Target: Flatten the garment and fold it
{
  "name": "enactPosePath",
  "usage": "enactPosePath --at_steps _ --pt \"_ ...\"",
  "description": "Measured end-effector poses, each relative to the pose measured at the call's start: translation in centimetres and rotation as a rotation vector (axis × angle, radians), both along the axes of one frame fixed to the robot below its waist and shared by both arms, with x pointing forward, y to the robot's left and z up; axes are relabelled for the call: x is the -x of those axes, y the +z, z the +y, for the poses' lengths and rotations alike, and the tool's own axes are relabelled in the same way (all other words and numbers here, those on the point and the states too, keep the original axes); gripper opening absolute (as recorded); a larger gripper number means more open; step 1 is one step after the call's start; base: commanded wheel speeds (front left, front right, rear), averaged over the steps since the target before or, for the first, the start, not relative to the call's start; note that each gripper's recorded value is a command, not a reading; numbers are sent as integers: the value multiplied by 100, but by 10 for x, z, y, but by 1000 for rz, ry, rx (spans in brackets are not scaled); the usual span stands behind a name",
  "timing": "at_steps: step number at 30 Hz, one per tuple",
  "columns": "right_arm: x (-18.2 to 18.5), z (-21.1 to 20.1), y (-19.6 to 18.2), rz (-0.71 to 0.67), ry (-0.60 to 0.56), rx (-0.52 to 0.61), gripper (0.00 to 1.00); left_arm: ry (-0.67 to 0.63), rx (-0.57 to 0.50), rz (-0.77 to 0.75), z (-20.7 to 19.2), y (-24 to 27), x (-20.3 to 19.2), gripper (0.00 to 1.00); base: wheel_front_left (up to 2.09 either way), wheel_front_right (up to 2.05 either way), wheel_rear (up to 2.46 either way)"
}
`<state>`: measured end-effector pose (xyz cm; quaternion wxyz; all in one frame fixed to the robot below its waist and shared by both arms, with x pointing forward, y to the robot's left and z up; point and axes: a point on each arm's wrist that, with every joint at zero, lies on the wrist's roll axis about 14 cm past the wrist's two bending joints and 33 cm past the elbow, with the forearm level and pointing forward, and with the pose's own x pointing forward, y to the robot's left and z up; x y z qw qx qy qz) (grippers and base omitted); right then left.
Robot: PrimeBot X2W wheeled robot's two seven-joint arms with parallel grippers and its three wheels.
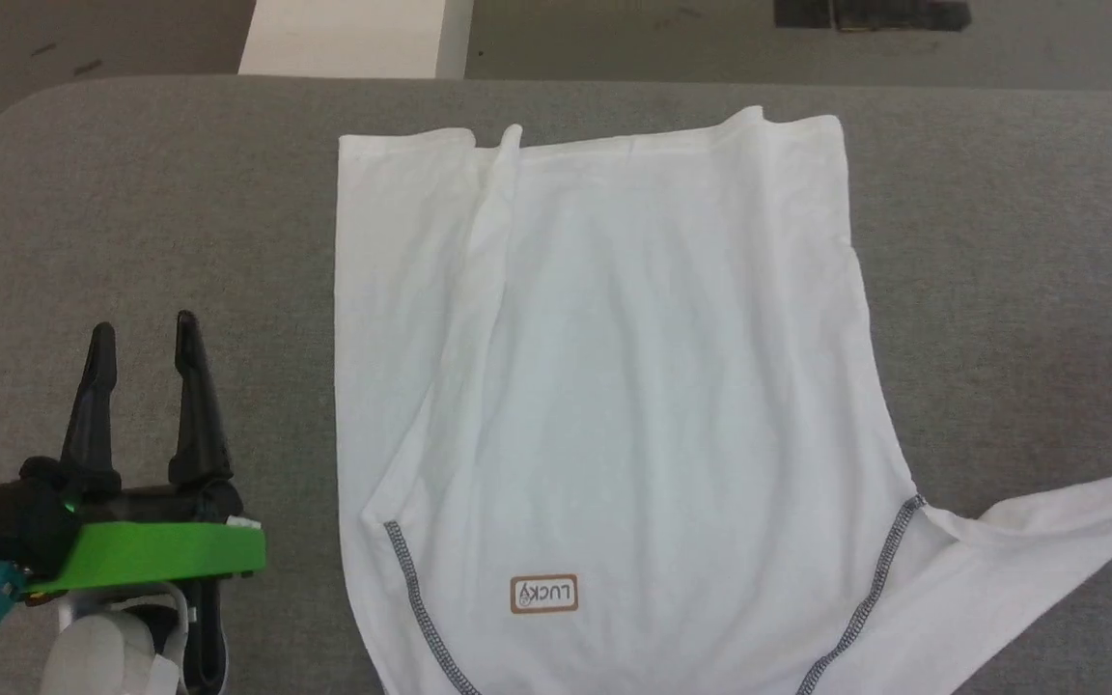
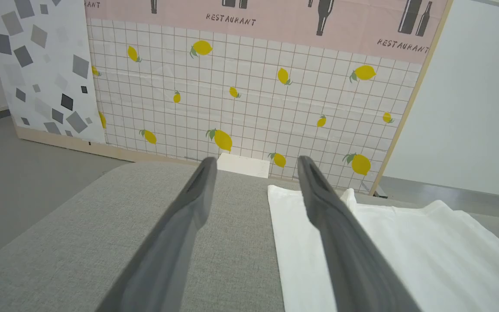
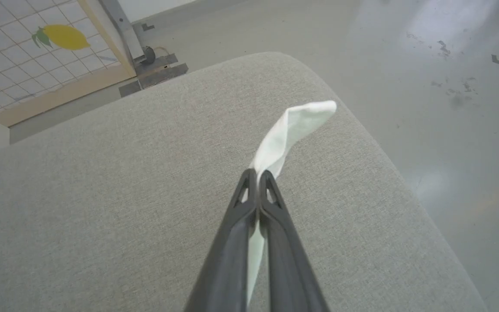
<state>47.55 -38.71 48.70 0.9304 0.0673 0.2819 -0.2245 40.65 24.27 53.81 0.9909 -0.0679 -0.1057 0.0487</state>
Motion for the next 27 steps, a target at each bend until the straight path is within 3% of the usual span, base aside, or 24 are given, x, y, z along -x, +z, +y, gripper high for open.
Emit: enactPosePath --at_steps 7,13,19,27 --pt "46 -46 33 -54 -127 65 0 -21 10 -45 -9 14 1 100 0 0 0" --pt "56 -51 43 -72 -126 111 0 -3 16 -56 -5 18 9 100 0 0 0" --pt "32 1 45 -82 78 121 0 30 13 -66 5 23 21 100 0 0 0" --pt "9 135 79 -214 490 60 0 52 6 -79 11 29 40 100 0 0 0"
